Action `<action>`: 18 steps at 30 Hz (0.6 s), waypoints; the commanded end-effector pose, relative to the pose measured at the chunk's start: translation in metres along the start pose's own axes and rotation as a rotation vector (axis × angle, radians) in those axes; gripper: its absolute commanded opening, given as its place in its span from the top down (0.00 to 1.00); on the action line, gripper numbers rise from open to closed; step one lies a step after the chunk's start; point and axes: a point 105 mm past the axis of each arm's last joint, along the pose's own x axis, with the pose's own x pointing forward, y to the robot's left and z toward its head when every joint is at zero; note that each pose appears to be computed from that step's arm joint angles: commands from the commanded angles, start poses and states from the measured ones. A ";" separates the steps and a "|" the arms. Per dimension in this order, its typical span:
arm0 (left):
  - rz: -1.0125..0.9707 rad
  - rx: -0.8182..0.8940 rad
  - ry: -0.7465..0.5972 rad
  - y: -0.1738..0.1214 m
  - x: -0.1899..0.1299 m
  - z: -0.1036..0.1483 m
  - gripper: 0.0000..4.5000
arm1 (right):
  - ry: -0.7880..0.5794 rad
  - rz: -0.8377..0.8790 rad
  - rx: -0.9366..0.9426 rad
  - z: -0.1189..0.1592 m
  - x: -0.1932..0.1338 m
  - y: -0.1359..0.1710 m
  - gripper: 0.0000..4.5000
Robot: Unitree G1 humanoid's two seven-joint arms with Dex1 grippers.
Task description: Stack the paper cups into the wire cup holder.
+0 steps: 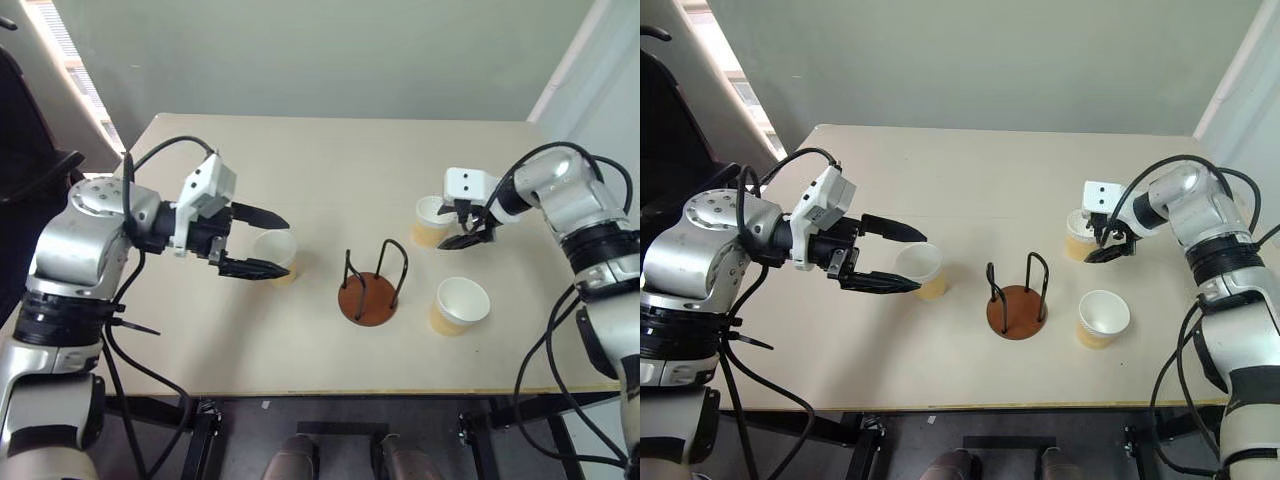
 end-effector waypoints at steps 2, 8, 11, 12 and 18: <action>0.021 0.043 -0.021 0.000 -0.005 0.010 0.00 | 0.045 -0.053 -0.036 0.004 0.006 -0.013 0.16; 0.019 0.043 -0.014 0.000 -0.004 0.007 0.00 | 0.031 -0.027 -0.044 0.014 0.012 -0.013 0.56; 0.018 0.040 -0.010 0.000 -0.004 0.004 0.00 | 0.024 -0.020 -0.039 0.014 0.011 -0.013 0.77; 0.017 0.038 -0.010 0.000 -0.003 0.004 0.00 | 0.022 -0.020 -0.038 0.014 0.011 -0.012 0.83; 0.008 0.028 -0.003 -0.002 -0.002 -0.001 0.00 | -0.097 -0.074 -0.083 0.042 -0.022 -0.022 0.99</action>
